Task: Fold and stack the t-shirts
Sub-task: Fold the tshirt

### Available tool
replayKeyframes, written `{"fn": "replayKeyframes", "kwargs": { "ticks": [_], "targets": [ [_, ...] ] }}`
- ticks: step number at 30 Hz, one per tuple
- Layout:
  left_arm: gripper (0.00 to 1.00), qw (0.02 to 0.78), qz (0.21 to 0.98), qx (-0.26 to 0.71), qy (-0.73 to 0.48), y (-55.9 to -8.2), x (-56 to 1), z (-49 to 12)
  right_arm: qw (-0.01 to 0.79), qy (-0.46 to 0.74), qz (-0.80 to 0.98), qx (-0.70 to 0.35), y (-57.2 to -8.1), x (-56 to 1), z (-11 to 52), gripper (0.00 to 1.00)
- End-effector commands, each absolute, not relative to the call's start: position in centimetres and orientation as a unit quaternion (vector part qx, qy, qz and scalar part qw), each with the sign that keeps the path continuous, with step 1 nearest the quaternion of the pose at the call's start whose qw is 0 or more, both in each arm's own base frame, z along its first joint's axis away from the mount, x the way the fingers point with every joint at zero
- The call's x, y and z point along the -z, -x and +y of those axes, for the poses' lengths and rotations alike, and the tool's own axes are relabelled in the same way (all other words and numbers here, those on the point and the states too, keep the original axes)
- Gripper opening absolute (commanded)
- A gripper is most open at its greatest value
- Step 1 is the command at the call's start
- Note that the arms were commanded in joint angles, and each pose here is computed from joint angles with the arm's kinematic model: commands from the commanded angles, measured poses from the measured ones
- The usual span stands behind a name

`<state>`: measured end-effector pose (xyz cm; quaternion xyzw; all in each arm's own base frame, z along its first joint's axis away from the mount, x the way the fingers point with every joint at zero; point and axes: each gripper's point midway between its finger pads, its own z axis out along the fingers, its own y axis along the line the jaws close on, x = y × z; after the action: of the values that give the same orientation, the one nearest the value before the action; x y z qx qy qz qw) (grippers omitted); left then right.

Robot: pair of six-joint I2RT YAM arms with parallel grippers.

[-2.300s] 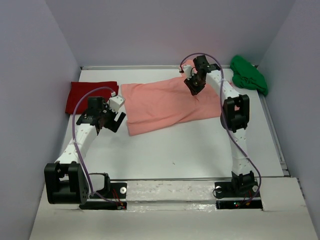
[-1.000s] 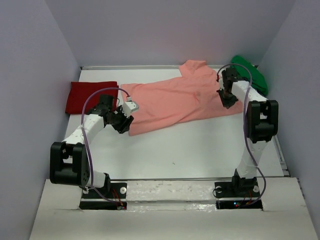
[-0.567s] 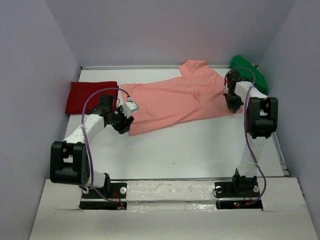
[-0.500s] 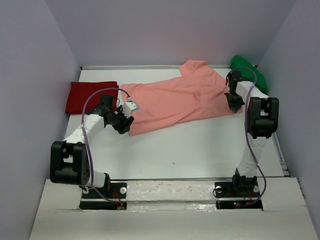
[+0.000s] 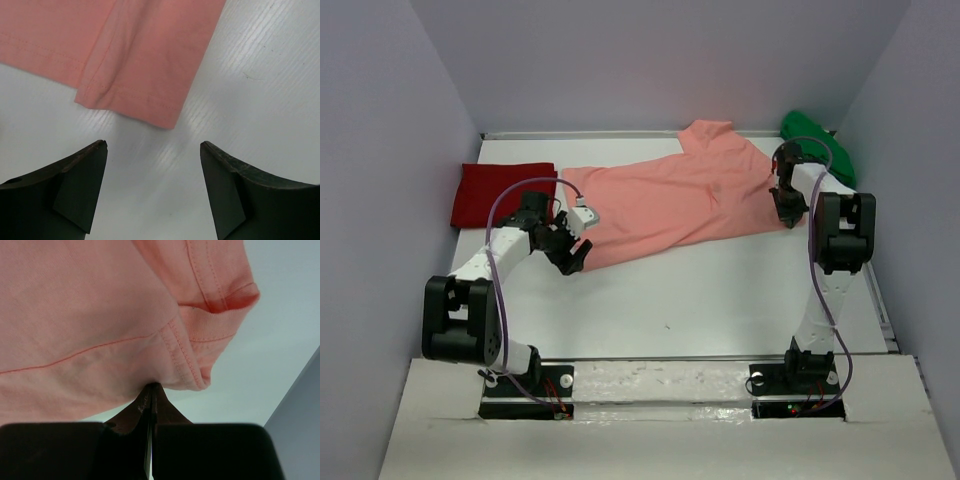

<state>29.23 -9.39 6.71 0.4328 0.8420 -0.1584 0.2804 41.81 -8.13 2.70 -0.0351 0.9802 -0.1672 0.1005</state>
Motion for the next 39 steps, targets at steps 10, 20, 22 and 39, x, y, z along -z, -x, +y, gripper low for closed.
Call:
{"fn": "replayKeyframes", "kwargs": {
  "ticks": [10, 20, 22, 39],
  "targets": [
    [0.99, 0.230, 0.850, 0.184, -0.437, -27.9, -4.6, -9.5, 0.101, 0.036, 0.982, 0.156, -43.4, -1.3, -7.8, 0.00],
    [0.91, 0.198, 0.840, 0.253, -0.437, -28.0, -3.8, -11.4, 0.094, 0.043, 0.983, 0.155, -43.0, -0.9, -7.7, 0.00],
    [0.84, 0.202, 0.832, 0.271, -0.440, -28.4, -4.3, -12.0, 0.093, 0.043, 0.983, 0.154, -43.0, -0.8, -7.7, 0.00],
    [0.37, 0.172, 0.810, 0.345, -0.441, -28.0, -4.7, -13.8, 0.085, 0.051, 0.981, 0.164, -42.6, -0.4, -8.1, 0.00]
  ]
}}
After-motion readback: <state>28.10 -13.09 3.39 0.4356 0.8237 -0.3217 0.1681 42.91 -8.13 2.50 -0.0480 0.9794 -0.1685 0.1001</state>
